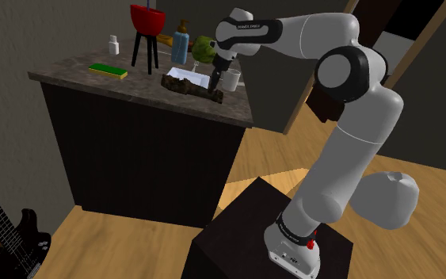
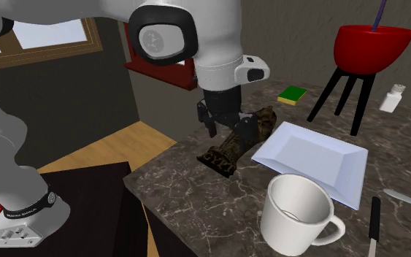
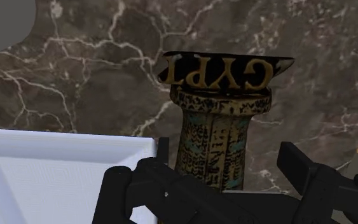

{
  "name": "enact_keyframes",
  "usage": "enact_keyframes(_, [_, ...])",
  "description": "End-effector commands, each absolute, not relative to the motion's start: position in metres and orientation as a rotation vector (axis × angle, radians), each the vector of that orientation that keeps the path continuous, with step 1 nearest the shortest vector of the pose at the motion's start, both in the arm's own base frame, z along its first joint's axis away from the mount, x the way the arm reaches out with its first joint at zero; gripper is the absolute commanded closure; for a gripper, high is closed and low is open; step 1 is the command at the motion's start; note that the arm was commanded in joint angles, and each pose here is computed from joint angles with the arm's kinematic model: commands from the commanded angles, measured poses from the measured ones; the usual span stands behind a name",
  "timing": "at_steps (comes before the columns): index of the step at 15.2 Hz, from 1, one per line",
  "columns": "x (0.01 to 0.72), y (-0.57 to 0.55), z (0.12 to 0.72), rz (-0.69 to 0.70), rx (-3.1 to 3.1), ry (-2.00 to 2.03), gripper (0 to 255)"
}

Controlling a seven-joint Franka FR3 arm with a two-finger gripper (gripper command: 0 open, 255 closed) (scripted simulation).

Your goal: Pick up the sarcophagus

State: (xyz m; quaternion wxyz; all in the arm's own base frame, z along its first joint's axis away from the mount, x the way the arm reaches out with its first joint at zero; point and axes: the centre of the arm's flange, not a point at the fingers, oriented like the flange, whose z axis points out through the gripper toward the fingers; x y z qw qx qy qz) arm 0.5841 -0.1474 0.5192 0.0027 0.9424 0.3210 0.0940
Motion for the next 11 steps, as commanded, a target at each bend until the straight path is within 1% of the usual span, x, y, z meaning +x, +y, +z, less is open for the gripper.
enact_keyframes(1, [0.590, -0.147, 0.510, 0.305, 2.945, 1.031, 0])
enact_keyframes(6, [0.590, -0.147, 0.484, 0.305, 2.945, 1.031, 0])
enact_keyframes(9, [0.590, -0.147, 0.481, 0.305, 2.945, 1.031, 0])
enact_keyframes(10, [0.590, -0.147, 0.481, 0.305, 2.945, 1.031, 255])
enact_keyframes(11, [0.590, -0.147, 0.481, 0.305, 2.945, 1.031, 255])
